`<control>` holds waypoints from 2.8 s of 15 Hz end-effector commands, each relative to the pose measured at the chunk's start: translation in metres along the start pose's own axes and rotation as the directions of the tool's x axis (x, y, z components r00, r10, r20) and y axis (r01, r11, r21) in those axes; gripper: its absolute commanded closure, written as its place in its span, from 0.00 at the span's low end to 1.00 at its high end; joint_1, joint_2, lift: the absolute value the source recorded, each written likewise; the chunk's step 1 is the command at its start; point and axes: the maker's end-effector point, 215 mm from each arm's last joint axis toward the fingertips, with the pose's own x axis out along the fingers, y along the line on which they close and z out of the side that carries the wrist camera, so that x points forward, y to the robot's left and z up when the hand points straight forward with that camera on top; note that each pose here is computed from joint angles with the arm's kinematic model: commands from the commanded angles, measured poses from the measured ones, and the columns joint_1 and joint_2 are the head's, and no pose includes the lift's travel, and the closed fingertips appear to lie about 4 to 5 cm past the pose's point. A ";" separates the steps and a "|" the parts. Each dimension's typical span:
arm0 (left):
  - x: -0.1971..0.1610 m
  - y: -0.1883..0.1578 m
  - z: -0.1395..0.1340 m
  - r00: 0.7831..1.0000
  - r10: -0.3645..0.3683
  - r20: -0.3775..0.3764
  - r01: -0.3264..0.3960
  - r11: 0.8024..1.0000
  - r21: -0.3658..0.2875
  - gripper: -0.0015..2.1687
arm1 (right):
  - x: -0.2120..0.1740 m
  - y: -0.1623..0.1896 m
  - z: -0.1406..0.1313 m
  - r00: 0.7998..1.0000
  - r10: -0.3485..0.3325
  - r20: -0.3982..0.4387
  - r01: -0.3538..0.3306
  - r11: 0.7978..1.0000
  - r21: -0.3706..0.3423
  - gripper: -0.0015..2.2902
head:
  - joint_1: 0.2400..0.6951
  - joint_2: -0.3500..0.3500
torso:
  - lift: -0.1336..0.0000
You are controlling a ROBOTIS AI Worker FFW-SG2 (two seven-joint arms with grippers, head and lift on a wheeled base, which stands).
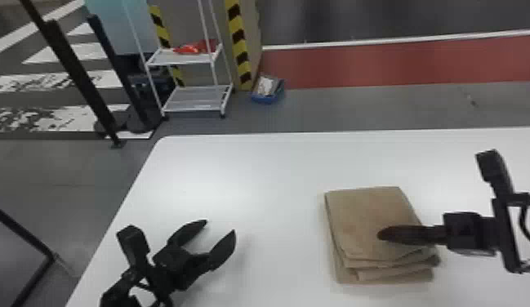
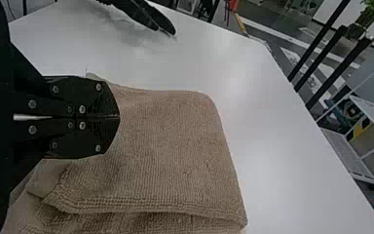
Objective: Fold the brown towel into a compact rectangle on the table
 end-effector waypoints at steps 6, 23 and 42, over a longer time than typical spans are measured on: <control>-0.003 0.002 -0.001 1.000 0.008 0.003 -0.008 1.000 0.002 0.03 | 0.009 -0.017 0.005 1.000 0.013 -0.001 -0.013 0.993 0.114 0.93 | 1.00 0.77 | 0.07; -0.002 0.001 0.004 1.000 0.004 0.010 -0.004 1.000 0.008 0.03 | 0.008 -0.045 0.037 0.999 -0.030 0.045 0.022 0.986 0.168 0.93 | 1.00 0.73 | 0.07; -0.093 -0.108 0.091 0.927 0.105 0.359 -0.197 0.953 0.231 0.03 | -0.116 0.044 -0.011 0.573 -0.103 0.813 0.559 0.775 -0.296 0.04 | 1.00 0.59 | 0.07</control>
